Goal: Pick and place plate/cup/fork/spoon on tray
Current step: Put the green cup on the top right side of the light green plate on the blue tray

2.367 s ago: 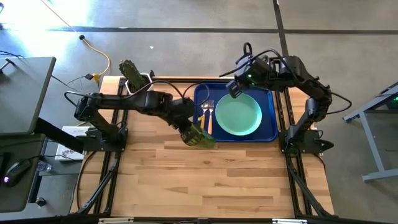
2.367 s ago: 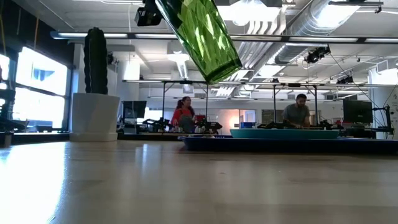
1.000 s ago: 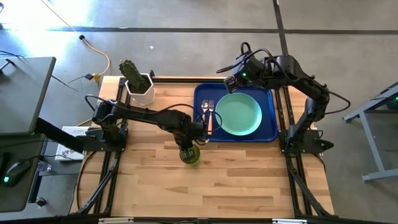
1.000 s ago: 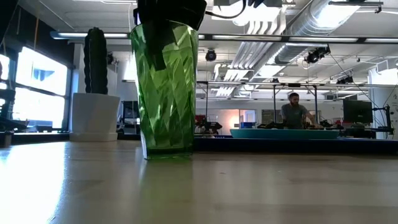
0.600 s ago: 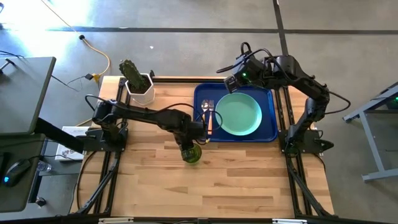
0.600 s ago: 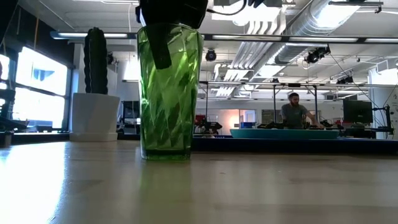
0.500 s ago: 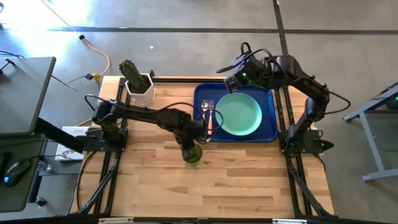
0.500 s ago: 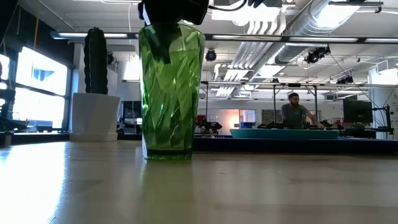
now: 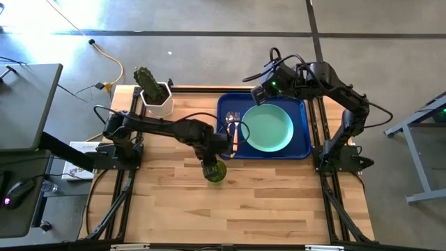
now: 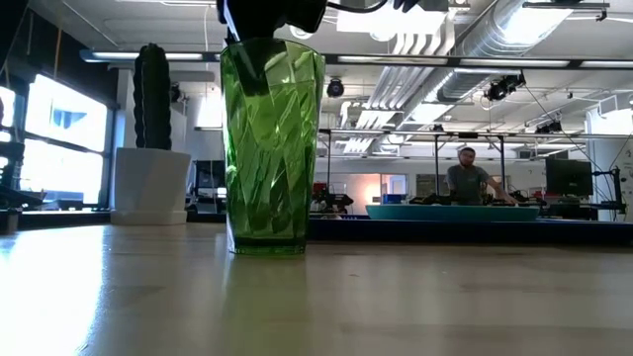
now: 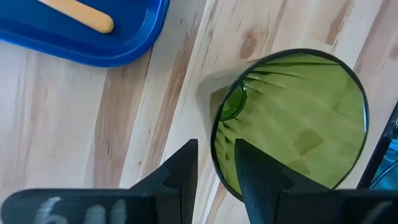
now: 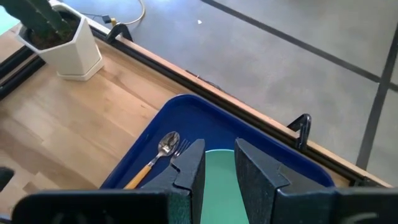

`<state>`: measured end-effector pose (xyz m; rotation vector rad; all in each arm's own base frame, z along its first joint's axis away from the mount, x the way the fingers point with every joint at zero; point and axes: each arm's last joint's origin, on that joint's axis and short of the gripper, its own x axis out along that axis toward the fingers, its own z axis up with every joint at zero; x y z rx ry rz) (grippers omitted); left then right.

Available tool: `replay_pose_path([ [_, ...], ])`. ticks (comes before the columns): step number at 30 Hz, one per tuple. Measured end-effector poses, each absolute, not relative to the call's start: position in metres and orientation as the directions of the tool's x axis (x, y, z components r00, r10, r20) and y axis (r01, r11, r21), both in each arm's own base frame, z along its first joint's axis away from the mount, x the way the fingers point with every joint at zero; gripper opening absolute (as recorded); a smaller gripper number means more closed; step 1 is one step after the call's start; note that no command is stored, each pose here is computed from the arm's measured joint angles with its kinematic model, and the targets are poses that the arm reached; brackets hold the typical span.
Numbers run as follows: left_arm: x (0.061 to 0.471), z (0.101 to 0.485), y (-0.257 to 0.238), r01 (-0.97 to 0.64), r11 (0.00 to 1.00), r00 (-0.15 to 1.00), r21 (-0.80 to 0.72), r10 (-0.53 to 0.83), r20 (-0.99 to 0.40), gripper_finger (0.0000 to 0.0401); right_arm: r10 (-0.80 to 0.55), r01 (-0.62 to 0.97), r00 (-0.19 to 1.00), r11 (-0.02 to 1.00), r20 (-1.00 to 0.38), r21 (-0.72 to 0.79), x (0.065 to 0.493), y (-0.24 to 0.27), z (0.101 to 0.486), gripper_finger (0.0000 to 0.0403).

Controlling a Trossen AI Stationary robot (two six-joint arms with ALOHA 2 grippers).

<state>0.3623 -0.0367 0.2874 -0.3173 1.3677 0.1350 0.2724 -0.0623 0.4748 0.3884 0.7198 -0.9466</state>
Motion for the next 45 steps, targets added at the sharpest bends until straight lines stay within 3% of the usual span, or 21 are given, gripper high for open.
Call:
replay_pose_path([
  [15,0.349,0.309,-0.027,-0.283,0.945,0.246,-0.165,-0.095,-0.965,0.0097,-0.585,0.841,0.387,0.541,-0.713,0.012,0.273,-0.062,0.475,0.0079],
  [22,0.33,0.328,-0.025,-0.258,0.953,0.256,-0.16,-0.093,-0.962,0.0097,-0.492,0.811,0.433,0.578,-0.755,0.089,0.274,-0.059,0.474,0.0079],
  [35,0.287,0.372,-0.017,-0.297,0.955,0.365,-0.021,0.093,-0.926,0.0094,-0.45,0.739,0.503,0.667,-0.738,0.096,0.281,-0.036,0.476,0.0079],
  [45,0.246,0.408,-0.011,-0.342,0.939,0.496,-0.021,0.161,-0.853,0.0097,-0.385,0.668,0.604,0.722,-0.698,0.18,0.289,-0.02,0.481,0.0079],
])
